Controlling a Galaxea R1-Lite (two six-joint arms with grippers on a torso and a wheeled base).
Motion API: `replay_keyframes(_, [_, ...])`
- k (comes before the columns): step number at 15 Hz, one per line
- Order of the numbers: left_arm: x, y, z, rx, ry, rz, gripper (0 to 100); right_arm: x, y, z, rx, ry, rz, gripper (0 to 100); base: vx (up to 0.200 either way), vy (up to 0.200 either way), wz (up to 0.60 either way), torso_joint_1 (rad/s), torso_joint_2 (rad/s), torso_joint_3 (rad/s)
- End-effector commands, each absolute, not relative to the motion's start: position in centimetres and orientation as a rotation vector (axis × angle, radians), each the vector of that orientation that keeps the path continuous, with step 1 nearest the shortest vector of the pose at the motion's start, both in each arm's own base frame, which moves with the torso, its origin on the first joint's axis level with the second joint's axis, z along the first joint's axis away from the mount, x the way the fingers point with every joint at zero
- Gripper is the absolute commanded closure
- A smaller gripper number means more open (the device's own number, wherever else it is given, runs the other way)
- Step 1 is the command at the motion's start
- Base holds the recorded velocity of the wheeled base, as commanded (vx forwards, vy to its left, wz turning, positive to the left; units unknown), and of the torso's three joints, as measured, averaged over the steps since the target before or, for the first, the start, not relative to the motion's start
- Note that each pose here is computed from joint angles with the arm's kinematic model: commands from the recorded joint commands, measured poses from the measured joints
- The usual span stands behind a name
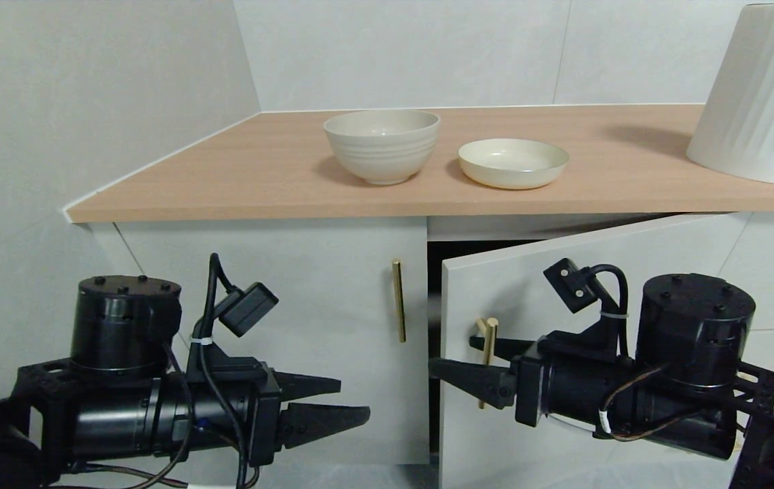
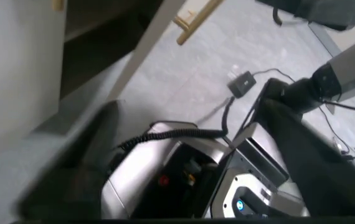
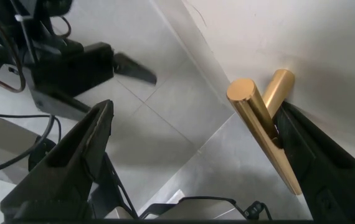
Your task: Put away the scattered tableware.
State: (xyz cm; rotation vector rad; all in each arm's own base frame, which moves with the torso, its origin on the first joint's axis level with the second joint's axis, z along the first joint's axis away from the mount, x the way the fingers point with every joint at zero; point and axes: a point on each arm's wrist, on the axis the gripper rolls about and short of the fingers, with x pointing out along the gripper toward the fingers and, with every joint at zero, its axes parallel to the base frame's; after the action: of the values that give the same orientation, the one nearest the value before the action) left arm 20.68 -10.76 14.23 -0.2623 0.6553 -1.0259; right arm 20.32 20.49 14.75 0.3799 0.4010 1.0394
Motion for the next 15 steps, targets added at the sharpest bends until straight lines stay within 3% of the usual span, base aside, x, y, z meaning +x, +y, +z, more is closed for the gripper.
replay_keyframes(1, [20.8,-11.0,14.1,-0.264,0.663,-1.031,100,20.5,20.6,14.3,0.376,0.421,1.034,0,0.000,0.000,0.00,0.000,0.00,0.000])
replay_keyframes(7, [22.7,-12.0,14.0,-0.254,0.577,-1.057,100,20.4,20.5,14.5,0.377,0.409,1.036,0,0.000,0.000,0.00,0.000,0.00,0.000])
replay_keyframes(9, [24.3,-14.0,13.7,-0.279,0.539,-1.086,100,20.3,20.5,14.6,0.376,0.407,1.037,0,0.000,0.000,0.00,0.000,0.00,0.000])
replay_keyframes(11, [27.1,-15.6,12.5,-0.307,0.517,-1.065,100,20.2,20.5,14.7,0.376,0.404,1.040,0,0.000,0.000,0.00,0.000,0.00,0.000])
replay_keyframes(15, [29.8,-17.3,9.4,-0.288,0.392,-1.085,100,19.7,20.4,14.7,0.373,0.407,1.051,0,0.000,0.000,0.00,0.000,0.00,0.000])
